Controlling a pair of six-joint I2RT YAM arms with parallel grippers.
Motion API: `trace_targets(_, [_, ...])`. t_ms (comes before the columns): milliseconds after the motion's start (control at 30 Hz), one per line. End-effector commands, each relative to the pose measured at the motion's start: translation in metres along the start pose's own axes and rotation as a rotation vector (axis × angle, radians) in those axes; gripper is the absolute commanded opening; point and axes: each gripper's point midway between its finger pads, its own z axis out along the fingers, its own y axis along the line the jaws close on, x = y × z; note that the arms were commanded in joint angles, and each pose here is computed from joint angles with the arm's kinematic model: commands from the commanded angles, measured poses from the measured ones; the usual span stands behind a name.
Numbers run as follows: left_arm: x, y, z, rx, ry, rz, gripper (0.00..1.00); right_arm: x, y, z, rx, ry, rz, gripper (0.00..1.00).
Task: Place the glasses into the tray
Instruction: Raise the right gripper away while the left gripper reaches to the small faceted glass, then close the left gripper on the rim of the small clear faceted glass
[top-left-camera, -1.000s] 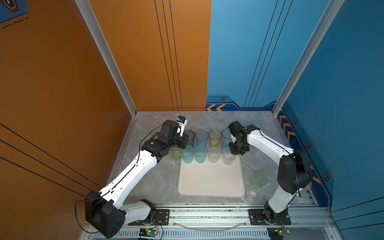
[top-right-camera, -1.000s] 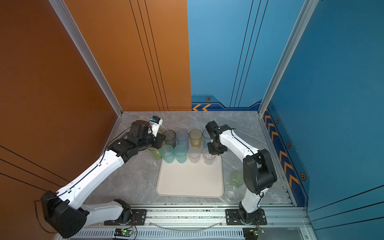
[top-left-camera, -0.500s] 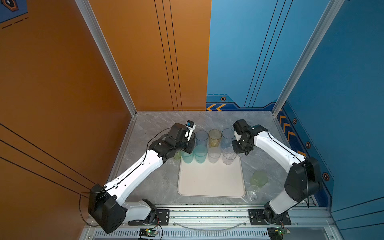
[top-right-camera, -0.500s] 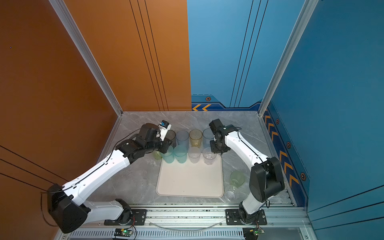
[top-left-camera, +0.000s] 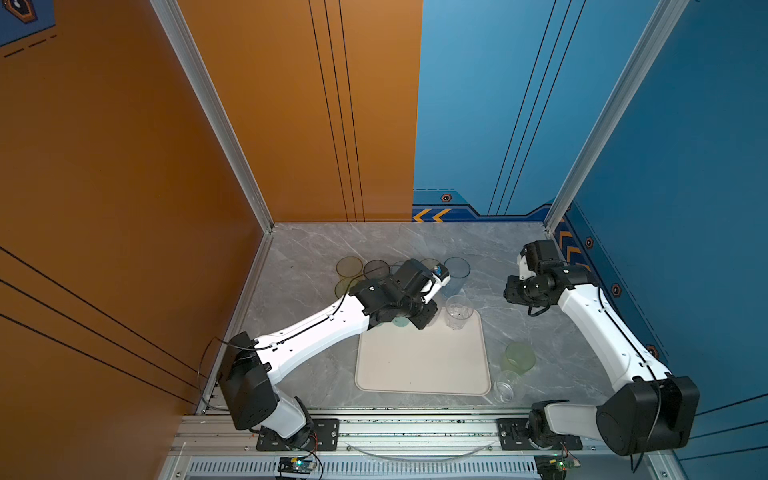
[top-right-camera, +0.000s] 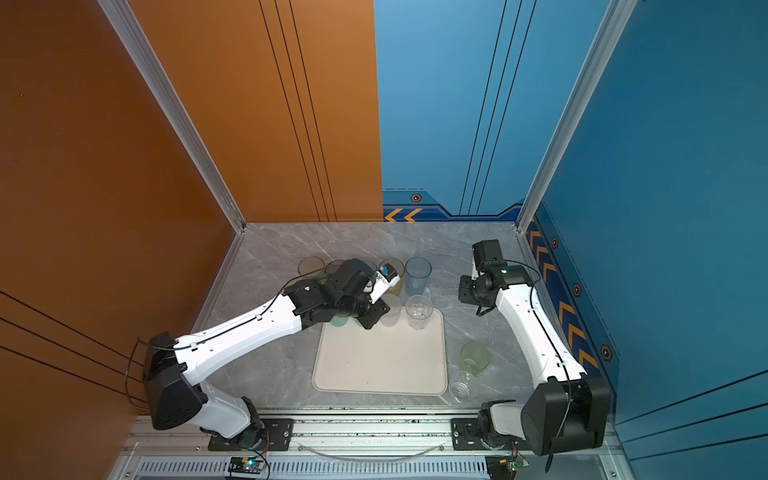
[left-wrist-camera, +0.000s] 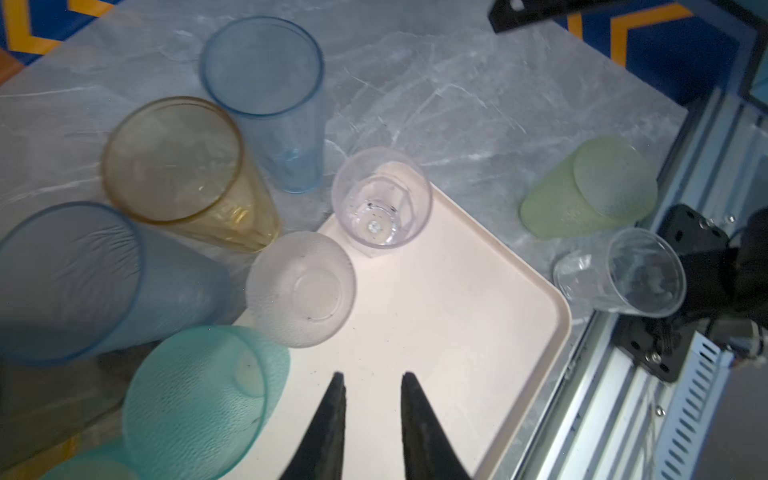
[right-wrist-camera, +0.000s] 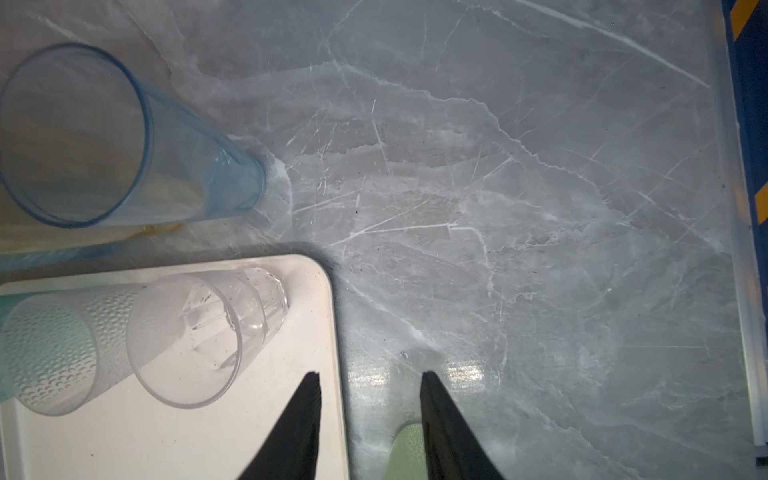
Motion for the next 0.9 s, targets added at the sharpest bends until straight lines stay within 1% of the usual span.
trace_targets(0, [0.011, -0.036, 0.003, 0.091, 0.099, 0.094, 0.25, -0.01, 0.002, -0.006, -0.064, -0.054, 0.046, 0.39])
trace_targets(167, [0.019, -0.082, 0.013, 0.191, 0.167, 0.159, 0.25, -0.021, 0.0, -0.01, -0.101, -0.086, 0.072, 0.39])
trace_targets(233, [0.021, -0.099, 0.019, 0.224, 0.183, 0.158, 0.25, -0.024, 0.001, -0.01, -0.117, -0.096, 0.082, 0.39])
trace_targets(333, [0.02, -0.116, 0.031, 0.239, 0.206, 0.133, 0.25, -0.028, -0.004, -0.009, -0.131, -0.115, 0.113, 0.39])
trace_targets(433, [0.018, -0.126, 0.047, 0.232, 0.226, 0.097, 0.24, -0.03, -0.011, -0.009, -0.145, -0.131, 0.152, 0.39])
trace_targets(567, [0.013, -0.144, 0.062, 0.227, 0.227, 0.113, 0.23, -0.028, -0.017, -0.01, -0.17, -0.141, 0.18, 0.39])
trace_targets(733, [0.011, -0.165, 0.068, 0.253, 0.227, 0.139, 0.23, -0.027, -0.024, -0.015, -0.188, -0.153, 0.202, 0.4])
trace_targets(867, [0.011, -0.165, 0.072, 0.237, 0.229, 0.136, 0.22, -0.029, -0.037, -0.021, -0.184, -0.178, 0.232, 0.4])
